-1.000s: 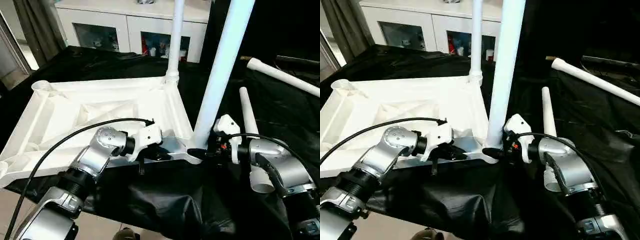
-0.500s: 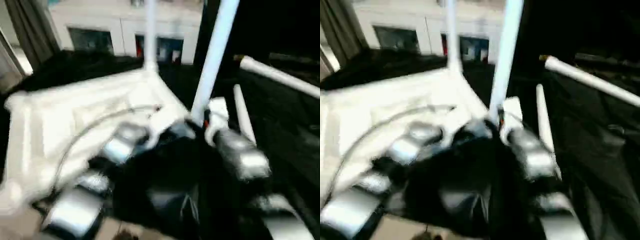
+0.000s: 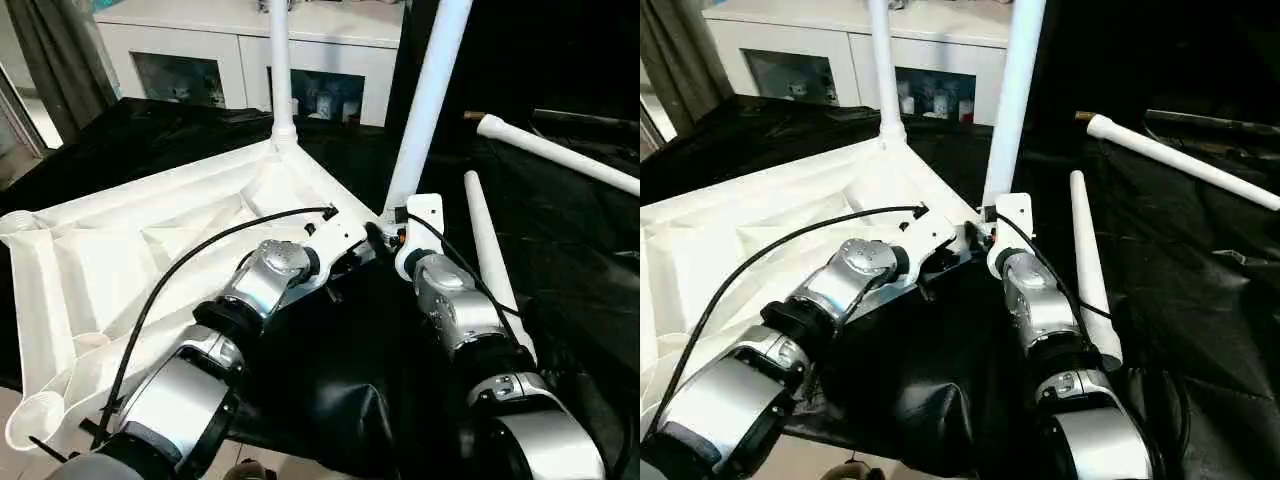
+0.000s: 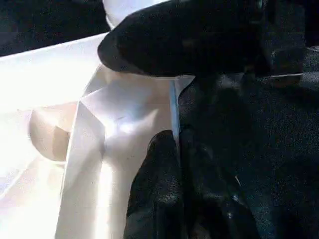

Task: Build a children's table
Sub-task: Rotate leg to tighten

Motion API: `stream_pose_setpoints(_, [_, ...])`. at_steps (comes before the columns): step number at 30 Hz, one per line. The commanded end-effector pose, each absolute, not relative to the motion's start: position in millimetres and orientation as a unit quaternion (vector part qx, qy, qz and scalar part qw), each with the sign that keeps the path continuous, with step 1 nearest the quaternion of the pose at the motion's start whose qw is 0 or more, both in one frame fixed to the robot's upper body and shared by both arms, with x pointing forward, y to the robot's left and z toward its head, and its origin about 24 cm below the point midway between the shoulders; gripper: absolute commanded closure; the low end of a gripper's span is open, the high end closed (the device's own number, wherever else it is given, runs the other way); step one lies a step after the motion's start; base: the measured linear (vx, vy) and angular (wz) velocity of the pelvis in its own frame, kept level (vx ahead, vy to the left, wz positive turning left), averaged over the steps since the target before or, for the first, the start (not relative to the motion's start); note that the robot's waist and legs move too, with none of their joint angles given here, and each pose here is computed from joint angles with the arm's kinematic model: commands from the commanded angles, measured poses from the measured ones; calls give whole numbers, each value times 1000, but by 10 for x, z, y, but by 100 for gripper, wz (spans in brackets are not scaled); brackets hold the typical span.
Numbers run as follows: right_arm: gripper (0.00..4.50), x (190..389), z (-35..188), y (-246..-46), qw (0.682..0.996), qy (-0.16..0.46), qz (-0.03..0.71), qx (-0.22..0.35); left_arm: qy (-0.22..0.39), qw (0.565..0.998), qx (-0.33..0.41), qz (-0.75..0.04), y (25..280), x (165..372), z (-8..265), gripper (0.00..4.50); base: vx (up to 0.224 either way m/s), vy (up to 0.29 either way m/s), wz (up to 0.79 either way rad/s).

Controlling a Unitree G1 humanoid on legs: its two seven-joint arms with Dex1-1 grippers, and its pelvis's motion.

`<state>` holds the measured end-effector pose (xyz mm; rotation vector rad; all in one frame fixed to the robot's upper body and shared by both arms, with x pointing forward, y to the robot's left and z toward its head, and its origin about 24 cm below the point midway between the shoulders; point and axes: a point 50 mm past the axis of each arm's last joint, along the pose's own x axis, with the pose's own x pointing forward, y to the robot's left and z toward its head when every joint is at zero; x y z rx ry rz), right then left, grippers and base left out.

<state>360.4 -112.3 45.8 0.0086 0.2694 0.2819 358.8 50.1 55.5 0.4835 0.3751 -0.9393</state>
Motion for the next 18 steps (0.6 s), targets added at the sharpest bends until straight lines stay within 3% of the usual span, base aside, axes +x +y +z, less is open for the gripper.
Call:
stream_pose_setpoints(1, [42,3581,507,-1025,973,120,195,-5,141,833,247,-474,407,3580,660,450,0,0,0])
stream_pose_setpoints(6, [42,3410,583,-1308,938,102,324,-73,124,807,236,-527,538,3505,654,450,0,0,0])
stream_pose_setpoints(9, [42,3364,594,-1358,928,104,350,-82,119,802,226,-539,558,3487,669,450,0,0,0])
stream_pose_setpoints(12, [42,3162,631,-1527,883,126,443,-94,102,771,193,-598,646,3384,722,450,0,0,0])
stream_pose_setpoints(18, [42,3001,654,-1631,848,151,499,-99,103,740,192,-636,817,3278,740,450,0,0,0])
